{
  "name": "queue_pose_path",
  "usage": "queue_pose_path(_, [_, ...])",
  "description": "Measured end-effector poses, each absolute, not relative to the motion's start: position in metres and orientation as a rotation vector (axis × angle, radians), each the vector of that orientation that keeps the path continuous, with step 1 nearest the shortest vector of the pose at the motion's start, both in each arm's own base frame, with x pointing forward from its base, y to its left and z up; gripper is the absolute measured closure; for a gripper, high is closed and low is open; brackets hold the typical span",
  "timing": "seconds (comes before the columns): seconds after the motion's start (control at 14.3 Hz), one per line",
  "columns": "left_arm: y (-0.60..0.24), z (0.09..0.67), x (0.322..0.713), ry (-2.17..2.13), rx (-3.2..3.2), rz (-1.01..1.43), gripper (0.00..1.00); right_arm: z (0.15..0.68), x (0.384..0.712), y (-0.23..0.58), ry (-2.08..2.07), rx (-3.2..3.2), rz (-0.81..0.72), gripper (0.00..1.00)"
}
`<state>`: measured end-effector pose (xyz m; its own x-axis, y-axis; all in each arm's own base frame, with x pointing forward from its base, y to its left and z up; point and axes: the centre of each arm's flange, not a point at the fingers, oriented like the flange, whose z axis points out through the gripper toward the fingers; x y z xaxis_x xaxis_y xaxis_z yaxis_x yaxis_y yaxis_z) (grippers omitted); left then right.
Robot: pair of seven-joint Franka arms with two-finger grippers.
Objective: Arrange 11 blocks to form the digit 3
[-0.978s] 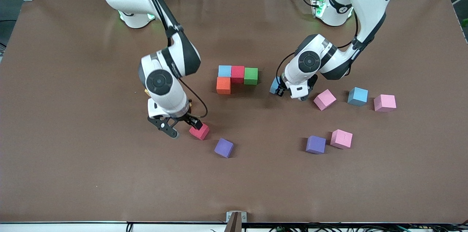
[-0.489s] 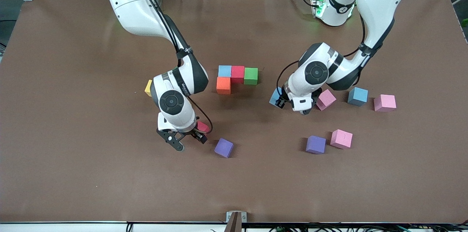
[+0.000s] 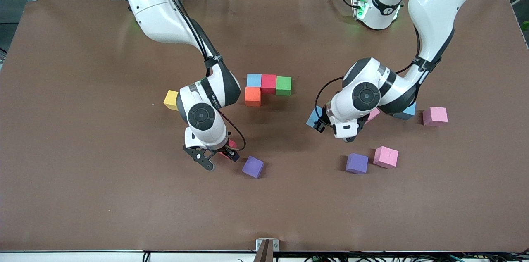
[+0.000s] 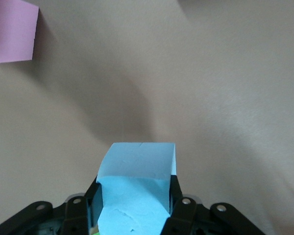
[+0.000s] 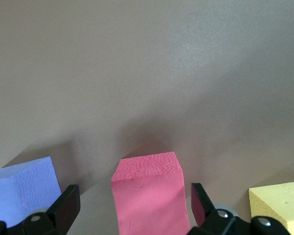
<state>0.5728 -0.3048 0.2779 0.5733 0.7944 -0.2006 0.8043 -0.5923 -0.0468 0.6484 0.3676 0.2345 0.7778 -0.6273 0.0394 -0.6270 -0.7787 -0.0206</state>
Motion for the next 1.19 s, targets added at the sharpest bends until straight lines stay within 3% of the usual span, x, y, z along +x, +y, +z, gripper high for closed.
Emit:
queue_pose_path(0.56, [-0.293, 0.316, 0.603, 1.398, 2.717, -0.267, 0.45, 0.218, 0.639, 0.369, 0.913, -3.032, -0.025, 0.05])
queue_pose_path(0.63, [-0.29, 0.323, 0.607, 1.383, 2.731, -0.268, 0.45, 0.215, 0.638, 0.368, 0.908, -3.038, -0.019, 0.11])
queue_pose_path(0.84, [-0.284, 0.334, 0.614, 1.361, 2.74, -0.261, 0.45, 0.214, 0.636, 0.367, 0.897, -3.047, -0.009, 0.43])
queue_pose_path(1.19, [-0.286, 0.335, 0.614, 1.353, 2.742, -0.259, 0.45, 0.217, 0.619, 0.396, 0.622, -3.082, 0.039, 0.5])
